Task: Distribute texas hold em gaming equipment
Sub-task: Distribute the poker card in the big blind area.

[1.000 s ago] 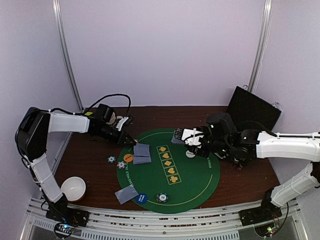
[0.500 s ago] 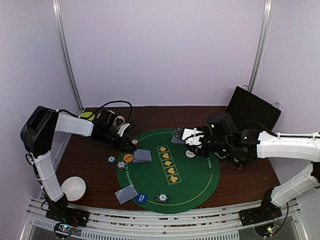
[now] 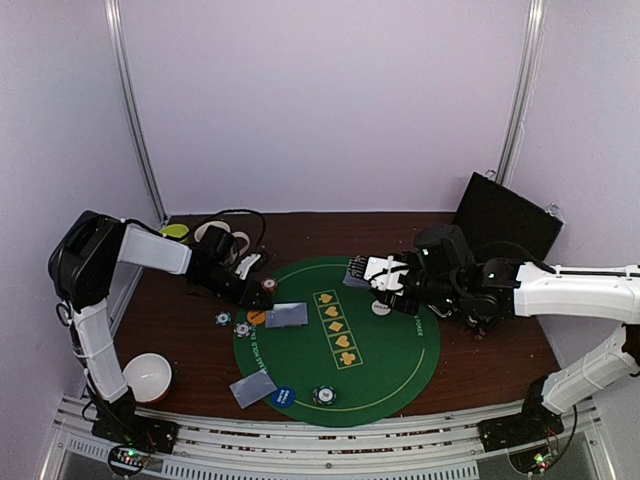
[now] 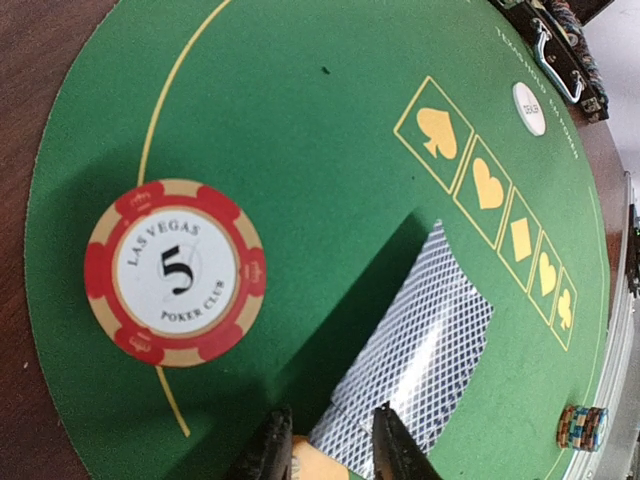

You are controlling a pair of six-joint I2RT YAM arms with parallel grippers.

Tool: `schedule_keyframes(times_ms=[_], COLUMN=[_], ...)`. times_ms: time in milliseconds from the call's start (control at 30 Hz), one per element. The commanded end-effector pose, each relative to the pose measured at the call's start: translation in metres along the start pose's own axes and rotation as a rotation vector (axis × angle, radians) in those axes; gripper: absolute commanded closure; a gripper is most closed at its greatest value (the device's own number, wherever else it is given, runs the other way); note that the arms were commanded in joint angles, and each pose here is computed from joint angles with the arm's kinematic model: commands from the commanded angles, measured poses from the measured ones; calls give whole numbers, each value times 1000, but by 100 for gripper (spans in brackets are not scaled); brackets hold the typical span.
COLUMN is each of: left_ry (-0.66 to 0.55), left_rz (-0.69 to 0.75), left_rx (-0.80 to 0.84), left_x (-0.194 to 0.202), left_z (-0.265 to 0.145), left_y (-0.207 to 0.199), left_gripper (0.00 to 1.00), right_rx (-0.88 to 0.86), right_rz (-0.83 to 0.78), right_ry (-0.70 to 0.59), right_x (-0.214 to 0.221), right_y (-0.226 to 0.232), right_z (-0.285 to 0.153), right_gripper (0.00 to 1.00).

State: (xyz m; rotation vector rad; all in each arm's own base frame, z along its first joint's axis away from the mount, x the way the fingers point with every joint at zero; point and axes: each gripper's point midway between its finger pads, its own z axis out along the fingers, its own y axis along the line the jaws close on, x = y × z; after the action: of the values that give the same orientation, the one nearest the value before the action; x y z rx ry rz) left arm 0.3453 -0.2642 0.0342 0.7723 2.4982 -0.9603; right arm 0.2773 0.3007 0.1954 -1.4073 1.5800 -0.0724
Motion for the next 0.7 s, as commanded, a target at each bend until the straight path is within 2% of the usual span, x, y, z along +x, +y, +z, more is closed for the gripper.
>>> schedule_keyframes(times_ms=[0, 167, 333, 500, 667], left_ry=[-30, -90, -235, -370, -351], left_rz=[40, 81, 156, 223, 244], left_rx=[-14, -40, 22, 94, 216], left_x=[-17, -38, -69, -90, -94], left_z=[-7, -35, -84, -116, -106], left_y=[-3, -19, -71, -141, -205], left_gripper=[69, 67, 54, 23, 8], right_rx=[9, -3, -18, -22, -27], right_rz=[16, 13, 11, -21, -34], right_ry=[-24, -20, -42, -55, -87], right_x=[-7, -7, -14, -26, -42], right_y=[-6, -5, -2, 4, 8], right_z=[-7, -8, -11, -8, -6], right_gripper=[54, 54, 53, 53, 53])
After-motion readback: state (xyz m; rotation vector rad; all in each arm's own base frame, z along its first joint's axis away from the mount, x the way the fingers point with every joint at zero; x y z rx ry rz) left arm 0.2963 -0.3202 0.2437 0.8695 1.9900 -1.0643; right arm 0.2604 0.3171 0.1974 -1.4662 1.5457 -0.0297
